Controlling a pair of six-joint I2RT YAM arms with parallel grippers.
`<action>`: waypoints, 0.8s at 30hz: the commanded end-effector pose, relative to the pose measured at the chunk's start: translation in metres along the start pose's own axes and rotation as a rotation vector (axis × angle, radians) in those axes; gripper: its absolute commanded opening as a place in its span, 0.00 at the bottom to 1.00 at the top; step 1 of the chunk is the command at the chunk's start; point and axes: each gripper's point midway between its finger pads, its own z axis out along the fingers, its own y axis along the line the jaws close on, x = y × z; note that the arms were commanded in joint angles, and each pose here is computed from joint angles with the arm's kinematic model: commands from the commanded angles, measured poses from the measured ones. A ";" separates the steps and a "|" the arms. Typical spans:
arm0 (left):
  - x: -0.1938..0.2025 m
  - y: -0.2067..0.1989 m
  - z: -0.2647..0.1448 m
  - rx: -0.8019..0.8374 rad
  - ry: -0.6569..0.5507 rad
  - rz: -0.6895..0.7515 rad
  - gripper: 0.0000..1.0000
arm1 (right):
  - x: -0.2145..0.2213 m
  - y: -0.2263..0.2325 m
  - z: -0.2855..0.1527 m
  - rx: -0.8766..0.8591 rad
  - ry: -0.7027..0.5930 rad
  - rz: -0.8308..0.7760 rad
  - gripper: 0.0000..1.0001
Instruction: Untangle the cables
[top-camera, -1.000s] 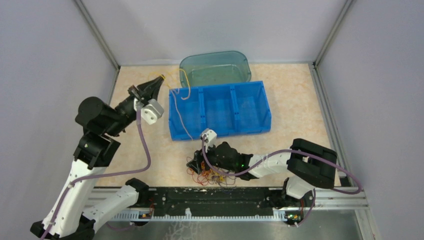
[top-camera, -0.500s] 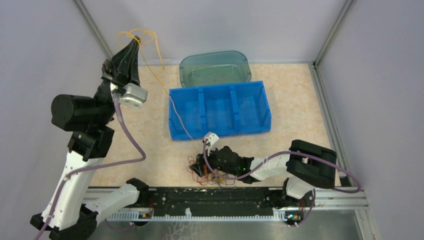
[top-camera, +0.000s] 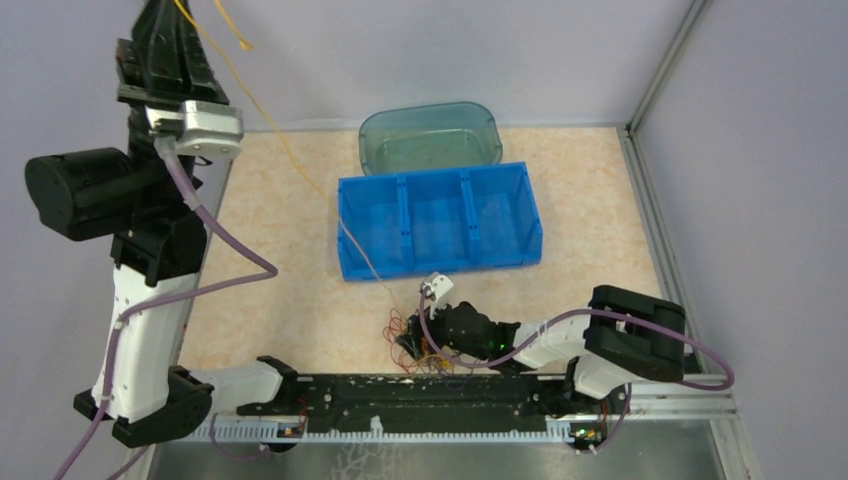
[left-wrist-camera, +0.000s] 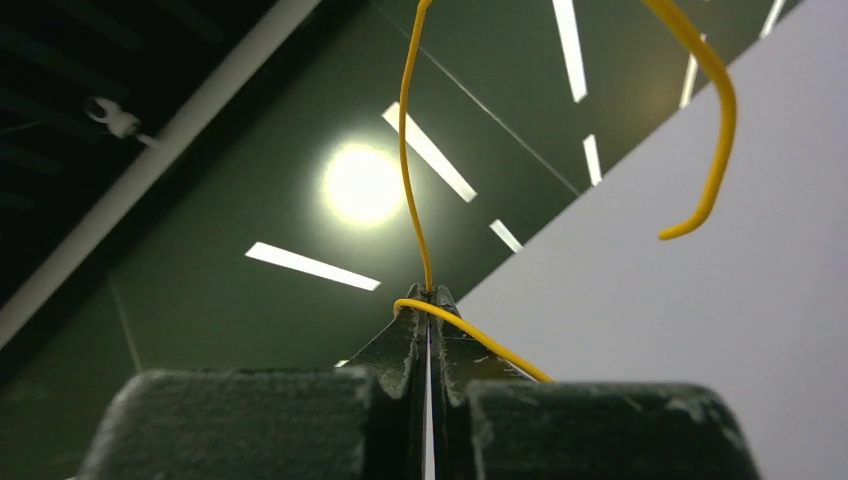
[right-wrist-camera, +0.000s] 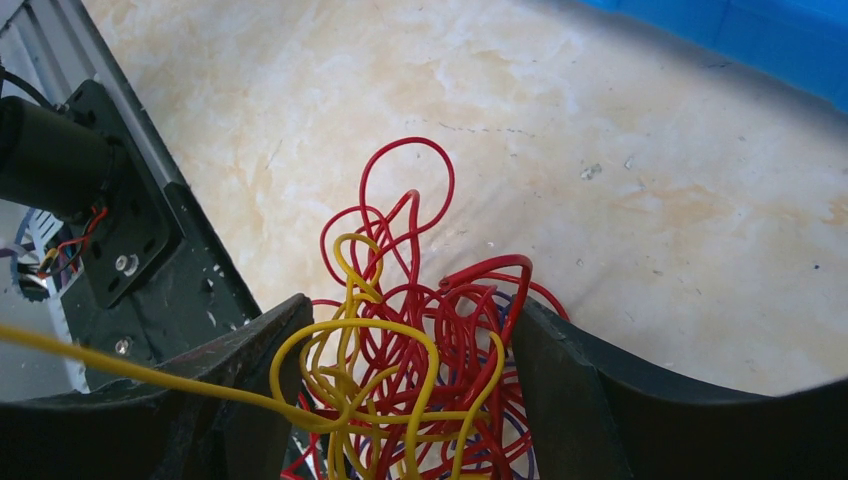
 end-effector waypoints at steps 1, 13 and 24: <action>-0.013 0.050 0.013 -0.160 -0.024 0.119 0.00 | -0.003 -0.003 -0.008 0.016 -0.037 0.021 0.72; -0.010 0.050 0.011 -0.077 0.034 0.115 0.00 | -0.032 -0.012 -0.041 0.065 -0.117 0.018 0.85; 0.042 -0.127 -0.065 0.445 0.336 -0.441 0.00 | -0.148 0.086 -0.064 -0.259 -0.286 -0.115 0.89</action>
